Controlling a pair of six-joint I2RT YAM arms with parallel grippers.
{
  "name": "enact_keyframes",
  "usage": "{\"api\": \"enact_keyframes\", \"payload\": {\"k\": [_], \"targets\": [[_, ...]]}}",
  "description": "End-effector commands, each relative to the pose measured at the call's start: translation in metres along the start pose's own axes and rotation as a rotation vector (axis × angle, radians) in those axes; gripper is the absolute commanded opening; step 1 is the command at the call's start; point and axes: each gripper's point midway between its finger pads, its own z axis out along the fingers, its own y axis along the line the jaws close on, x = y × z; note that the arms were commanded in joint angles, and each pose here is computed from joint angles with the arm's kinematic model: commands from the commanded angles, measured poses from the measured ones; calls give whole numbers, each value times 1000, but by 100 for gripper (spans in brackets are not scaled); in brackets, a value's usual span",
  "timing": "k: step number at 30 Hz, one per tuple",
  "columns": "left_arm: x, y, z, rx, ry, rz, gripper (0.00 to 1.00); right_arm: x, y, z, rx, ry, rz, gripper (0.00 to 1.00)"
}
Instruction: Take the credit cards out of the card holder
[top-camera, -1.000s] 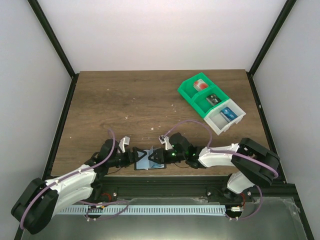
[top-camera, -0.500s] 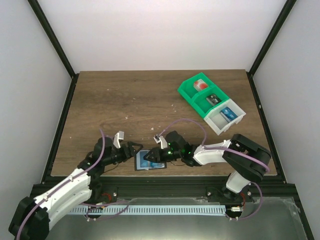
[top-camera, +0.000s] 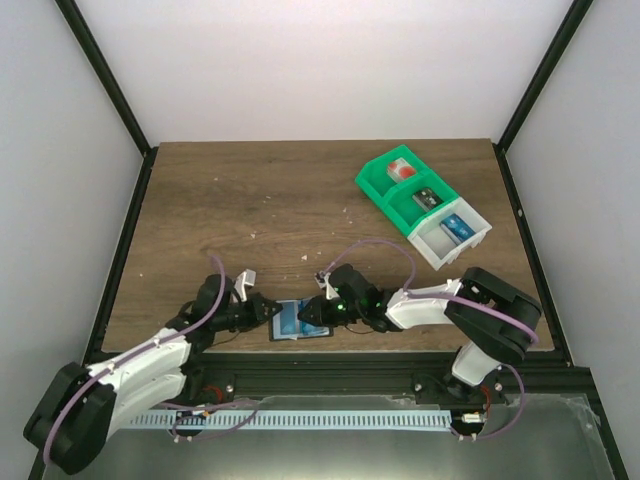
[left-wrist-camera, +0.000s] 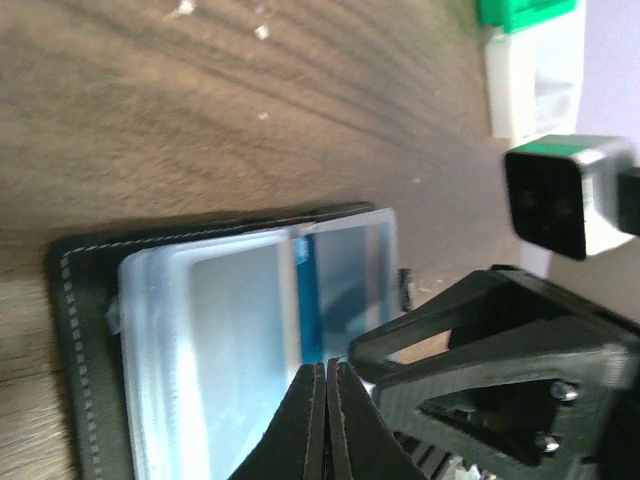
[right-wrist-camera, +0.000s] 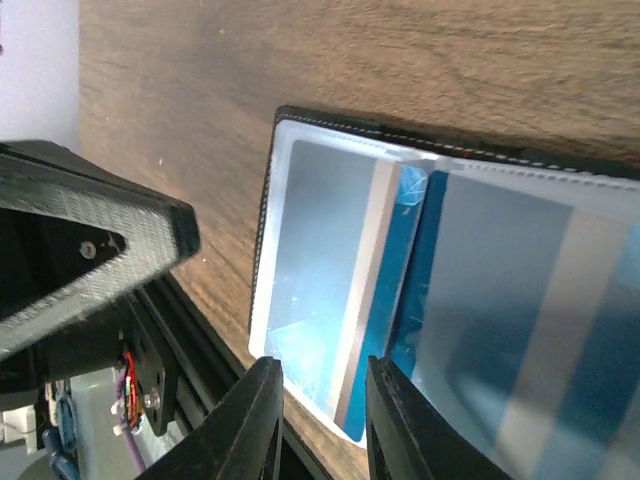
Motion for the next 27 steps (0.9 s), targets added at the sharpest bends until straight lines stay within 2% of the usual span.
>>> {"api": "enact_keyframes", "payload": {"k": [1, 10, 27], "targets": [[8, 11, 6, -19, 39, 16, 0, -9, -5, 4, 59, -33, -10, 25], [13, 35, 11, -85, 45, 1, 0, 0, -15, 15, 52, 10, 26, 24], [16, 47, 10, -139, 52, 4, 0, 0, -19, 17, 60, 2, 42, 23]]}}
